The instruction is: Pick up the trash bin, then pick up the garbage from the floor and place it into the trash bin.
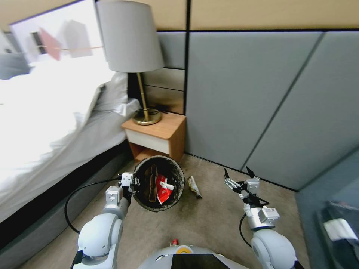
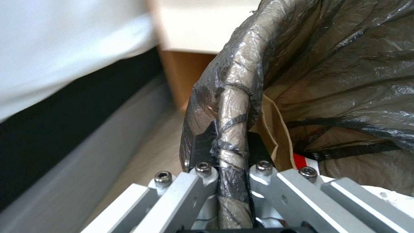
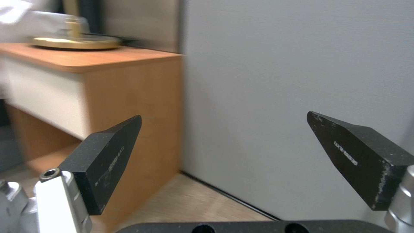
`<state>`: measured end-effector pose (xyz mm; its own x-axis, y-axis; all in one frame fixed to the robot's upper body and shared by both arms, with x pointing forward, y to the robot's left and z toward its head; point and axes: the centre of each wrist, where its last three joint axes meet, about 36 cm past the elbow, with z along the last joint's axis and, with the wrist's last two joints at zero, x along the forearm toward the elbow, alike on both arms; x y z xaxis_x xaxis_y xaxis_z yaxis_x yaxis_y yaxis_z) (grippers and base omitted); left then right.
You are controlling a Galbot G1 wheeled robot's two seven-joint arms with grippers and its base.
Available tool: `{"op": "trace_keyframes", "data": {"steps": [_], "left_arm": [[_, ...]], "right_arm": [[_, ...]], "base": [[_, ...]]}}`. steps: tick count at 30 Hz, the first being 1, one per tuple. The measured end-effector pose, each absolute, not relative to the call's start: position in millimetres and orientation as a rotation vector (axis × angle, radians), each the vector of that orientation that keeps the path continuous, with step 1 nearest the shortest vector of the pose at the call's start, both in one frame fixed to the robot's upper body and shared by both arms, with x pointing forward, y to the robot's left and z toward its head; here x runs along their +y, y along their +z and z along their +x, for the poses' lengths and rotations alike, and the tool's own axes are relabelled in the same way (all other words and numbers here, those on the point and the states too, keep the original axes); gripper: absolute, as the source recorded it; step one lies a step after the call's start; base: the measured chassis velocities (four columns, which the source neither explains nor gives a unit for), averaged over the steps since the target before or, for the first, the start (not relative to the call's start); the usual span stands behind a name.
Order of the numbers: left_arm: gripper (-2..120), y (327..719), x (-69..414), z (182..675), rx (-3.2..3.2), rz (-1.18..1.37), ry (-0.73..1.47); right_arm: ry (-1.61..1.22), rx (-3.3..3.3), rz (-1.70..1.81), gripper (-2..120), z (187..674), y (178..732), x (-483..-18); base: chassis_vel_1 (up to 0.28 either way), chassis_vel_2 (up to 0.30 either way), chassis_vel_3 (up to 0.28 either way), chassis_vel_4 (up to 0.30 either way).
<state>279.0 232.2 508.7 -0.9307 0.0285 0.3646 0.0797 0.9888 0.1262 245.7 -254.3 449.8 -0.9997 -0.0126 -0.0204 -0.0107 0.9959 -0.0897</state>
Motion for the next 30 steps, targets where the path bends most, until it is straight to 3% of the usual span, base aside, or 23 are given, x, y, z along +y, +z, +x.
{"op": "trace_keyframes", "data": {"steps": [15, 30], "left_arm": [[1, 505.5, 232.4, 278.0, -2.781, -0.074, -0.204], [1, 507.6, 231.2, 275.5, -2.791, -0.079, -0.202]], "right_arm": [[-0.122, 3.149, -0.011, 100, 251.2, 443.8, -257.9], [0.258, 3.502, -0.063, 100, 331.8, 393.1, -283.7]], "base": [[0.077, 0.075, 0.07, 0.076], [0.0, 0.0, 0.0, 0.0]]}}
